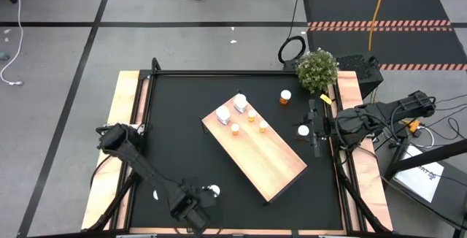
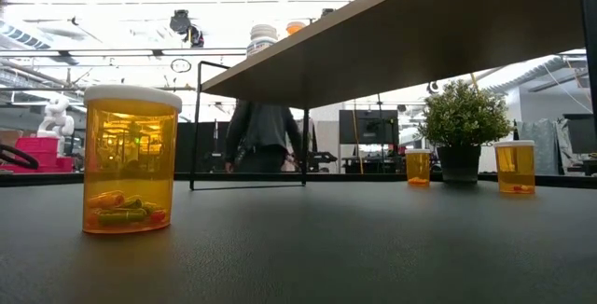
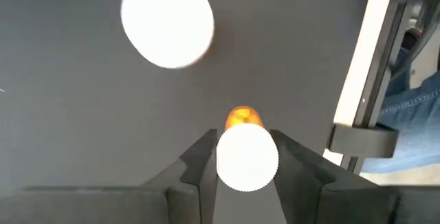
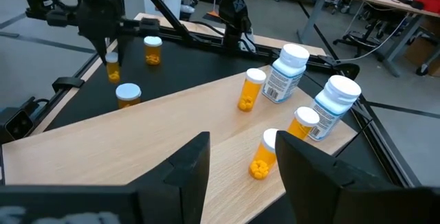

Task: Pick and place medicine bottles onto shelf by color
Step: Put the small orange pill bottle on the shelf aligned with the other small orange pill bottle

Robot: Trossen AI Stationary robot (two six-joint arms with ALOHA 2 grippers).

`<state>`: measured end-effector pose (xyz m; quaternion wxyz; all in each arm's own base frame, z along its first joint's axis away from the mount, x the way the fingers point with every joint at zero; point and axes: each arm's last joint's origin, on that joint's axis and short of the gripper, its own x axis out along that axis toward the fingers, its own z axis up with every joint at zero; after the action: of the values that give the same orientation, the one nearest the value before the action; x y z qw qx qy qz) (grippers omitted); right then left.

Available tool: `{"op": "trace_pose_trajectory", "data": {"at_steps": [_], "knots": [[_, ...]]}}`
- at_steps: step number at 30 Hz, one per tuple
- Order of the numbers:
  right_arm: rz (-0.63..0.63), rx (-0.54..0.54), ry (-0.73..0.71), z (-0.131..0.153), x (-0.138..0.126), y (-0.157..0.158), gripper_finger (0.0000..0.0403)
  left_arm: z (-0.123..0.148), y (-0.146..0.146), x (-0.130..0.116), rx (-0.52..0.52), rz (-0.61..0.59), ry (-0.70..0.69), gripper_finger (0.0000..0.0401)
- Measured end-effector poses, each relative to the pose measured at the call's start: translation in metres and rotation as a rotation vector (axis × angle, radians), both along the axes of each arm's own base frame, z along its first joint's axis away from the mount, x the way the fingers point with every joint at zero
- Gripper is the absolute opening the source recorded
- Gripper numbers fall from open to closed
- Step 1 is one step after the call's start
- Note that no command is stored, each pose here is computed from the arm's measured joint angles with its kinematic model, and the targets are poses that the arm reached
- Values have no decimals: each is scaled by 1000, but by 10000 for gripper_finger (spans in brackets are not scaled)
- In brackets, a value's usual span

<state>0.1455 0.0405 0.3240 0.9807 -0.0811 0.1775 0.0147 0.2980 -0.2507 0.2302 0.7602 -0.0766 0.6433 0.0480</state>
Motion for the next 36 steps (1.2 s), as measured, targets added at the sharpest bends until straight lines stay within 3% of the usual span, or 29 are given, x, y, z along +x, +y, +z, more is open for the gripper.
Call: {"op": "trace_pose_trajectory", "data": {"at_steps": [5,10,21,36], "knots": [[0,-5,14,-1,0,0,160,35,21,21,8,-77,-30,132],[1,-8,20,-2,-1,0,160,71,44,35,36,-140,-75,122],[1,-13,29,-3,-1,0,160,137,96,60,123,-235,-286,129],[1,-23,57,-5,-2,-1,160,166,171,84,273,-384,-392,131]]}}
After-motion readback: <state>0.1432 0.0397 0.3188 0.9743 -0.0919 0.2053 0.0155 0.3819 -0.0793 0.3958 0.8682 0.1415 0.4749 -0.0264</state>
